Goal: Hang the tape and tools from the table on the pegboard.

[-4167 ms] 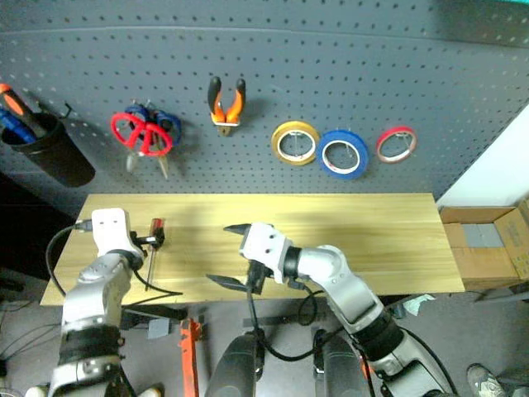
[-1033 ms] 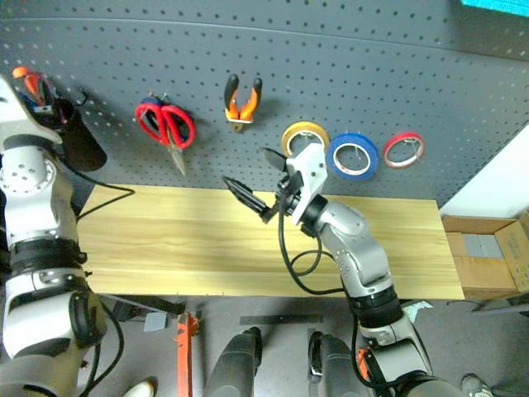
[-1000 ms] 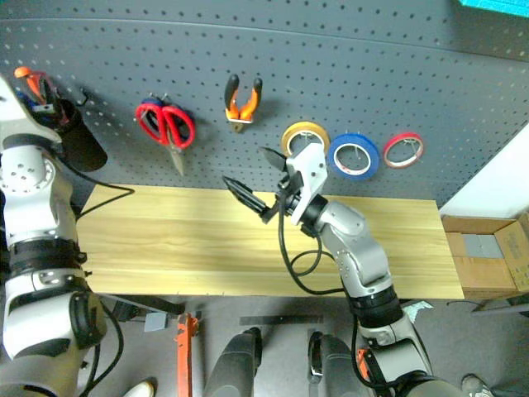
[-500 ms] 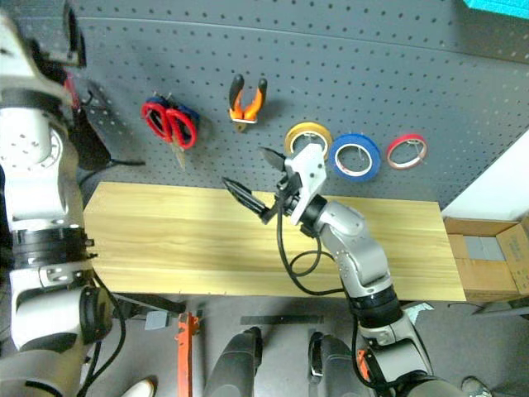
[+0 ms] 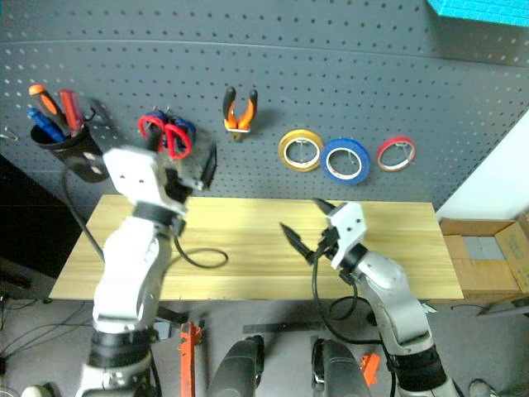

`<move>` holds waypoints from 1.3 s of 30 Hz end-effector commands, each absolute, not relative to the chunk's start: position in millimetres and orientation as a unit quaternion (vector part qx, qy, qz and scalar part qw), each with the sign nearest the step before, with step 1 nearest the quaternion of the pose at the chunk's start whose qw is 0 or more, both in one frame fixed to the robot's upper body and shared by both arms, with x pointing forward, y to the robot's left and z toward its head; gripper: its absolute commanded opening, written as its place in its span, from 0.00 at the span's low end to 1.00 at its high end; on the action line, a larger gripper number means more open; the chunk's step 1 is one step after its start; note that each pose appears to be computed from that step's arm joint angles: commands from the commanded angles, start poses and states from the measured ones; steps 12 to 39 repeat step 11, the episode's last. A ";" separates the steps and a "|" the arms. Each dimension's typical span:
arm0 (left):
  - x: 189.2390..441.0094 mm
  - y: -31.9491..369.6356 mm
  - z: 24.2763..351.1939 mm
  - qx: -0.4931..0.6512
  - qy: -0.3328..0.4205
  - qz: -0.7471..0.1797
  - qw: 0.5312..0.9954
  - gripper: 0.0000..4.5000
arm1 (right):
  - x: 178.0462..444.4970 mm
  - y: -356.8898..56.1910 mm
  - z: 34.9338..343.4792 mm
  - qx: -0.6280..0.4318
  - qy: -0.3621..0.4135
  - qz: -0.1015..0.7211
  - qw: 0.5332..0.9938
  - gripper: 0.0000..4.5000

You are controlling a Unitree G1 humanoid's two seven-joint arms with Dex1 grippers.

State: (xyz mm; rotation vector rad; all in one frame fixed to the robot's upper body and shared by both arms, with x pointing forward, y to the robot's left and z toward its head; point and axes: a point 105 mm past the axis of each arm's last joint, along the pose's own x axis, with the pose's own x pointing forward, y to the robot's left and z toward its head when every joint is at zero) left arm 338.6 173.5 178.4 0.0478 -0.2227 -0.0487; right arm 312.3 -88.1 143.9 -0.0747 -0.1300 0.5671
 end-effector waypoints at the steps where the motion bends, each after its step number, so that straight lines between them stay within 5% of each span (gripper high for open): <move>1: 335.7 195.1 119.5 -0.047 0.036 0.052 0.997 0.99 | 314.5 -126.9 130.3 -0.048 -0.026 0.151 0.987 1.00; 6: 335.5 208.6 99.4 -0.027 0.070 0.047 0.996 0.99 | 298.0 -171.4 95.5 -0.015 0.048 0.025 0.998 1.00; 11: 334.5 208.5 73.6 -0.017 0.112 0.009 0.994 0.99 | 276.3 -196.0 64.5 -0.016 0.097 -0.014 0.995 1.00; 39: 334.5 208.5 73.6 -0.017 0.112 0.009 0.994 0.99 | 276.3 -196.0 64.5 -0.016 0.097 -0.014 0.995 1.00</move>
